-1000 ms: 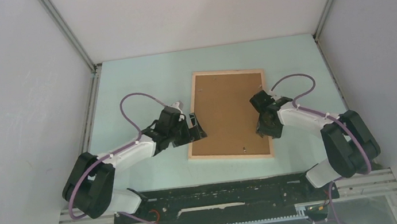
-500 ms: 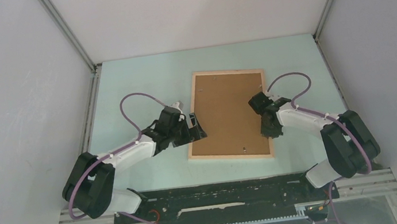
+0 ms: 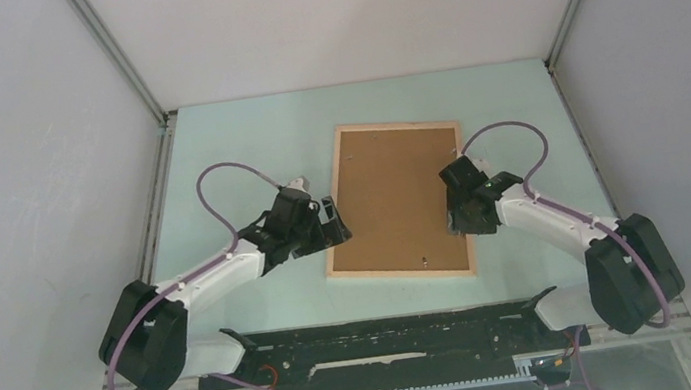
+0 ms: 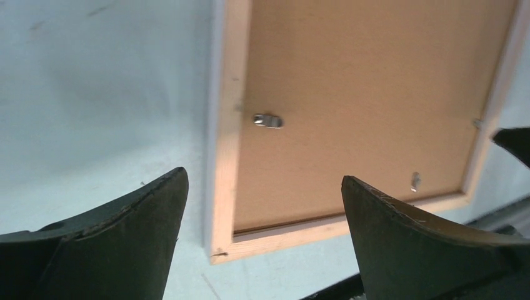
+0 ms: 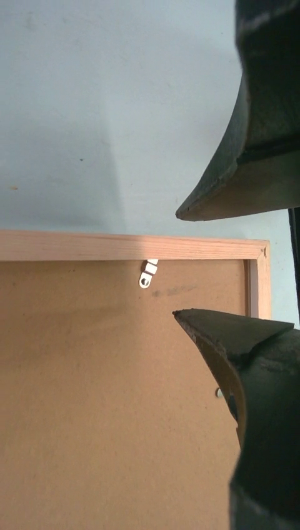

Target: Put the photo into the frame

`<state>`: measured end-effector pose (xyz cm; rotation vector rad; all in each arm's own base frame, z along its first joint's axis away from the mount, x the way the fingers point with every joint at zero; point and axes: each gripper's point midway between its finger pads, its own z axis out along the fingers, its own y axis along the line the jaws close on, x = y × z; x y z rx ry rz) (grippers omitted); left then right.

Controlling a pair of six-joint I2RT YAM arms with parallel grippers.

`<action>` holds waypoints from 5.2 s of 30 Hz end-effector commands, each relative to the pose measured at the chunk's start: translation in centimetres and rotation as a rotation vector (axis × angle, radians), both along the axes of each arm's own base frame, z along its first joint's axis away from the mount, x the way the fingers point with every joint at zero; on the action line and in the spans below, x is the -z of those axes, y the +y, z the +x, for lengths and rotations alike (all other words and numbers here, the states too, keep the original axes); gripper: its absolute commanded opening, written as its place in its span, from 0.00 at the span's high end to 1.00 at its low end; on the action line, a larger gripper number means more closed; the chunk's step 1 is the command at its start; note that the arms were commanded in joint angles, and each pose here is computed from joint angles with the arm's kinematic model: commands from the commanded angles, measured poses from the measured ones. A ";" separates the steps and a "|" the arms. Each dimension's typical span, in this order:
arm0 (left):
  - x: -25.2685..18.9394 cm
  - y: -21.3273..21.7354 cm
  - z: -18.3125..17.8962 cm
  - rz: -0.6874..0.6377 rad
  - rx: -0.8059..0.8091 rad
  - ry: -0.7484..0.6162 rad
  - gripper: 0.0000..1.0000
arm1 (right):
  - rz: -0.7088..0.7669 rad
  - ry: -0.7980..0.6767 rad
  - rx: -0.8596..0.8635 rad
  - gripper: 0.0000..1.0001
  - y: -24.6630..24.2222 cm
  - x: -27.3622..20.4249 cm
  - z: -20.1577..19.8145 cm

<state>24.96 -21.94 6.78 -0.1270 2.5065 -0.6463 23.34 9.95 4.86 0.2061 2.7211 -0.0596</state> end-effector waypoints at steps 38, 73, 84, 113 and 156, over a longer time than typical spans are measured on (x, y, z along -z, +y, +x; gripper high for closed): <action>4.0 -1.1 2.6 0.226 -0.217 0.233 0.17 | 0.232 0.031 -0.019 0.53 1.2 3.1 4.9; 4.1 1.8 4.1 0.269 -0.329 0.232 0.34 | 0.227 0.050 -0.025 0.56 1.3 3.7 4.7; 4.5 4.9 2.9 0.396 -0.283 0.201 0.75 | 0.230 0.056 -0.015 0.58 1.1 3.7 4.9; 1.0 4.7 3.6 0.025 -0.278 0.072 0.69 | 0.176 0.066 -0.041 0.67 1.0 3.1 4.8; -5.8 4.3 27.9 0.083 -0.289 -0.317 0.00 | 0.352 -0.336 0.221 0.33 -1.2 -5.1 27.8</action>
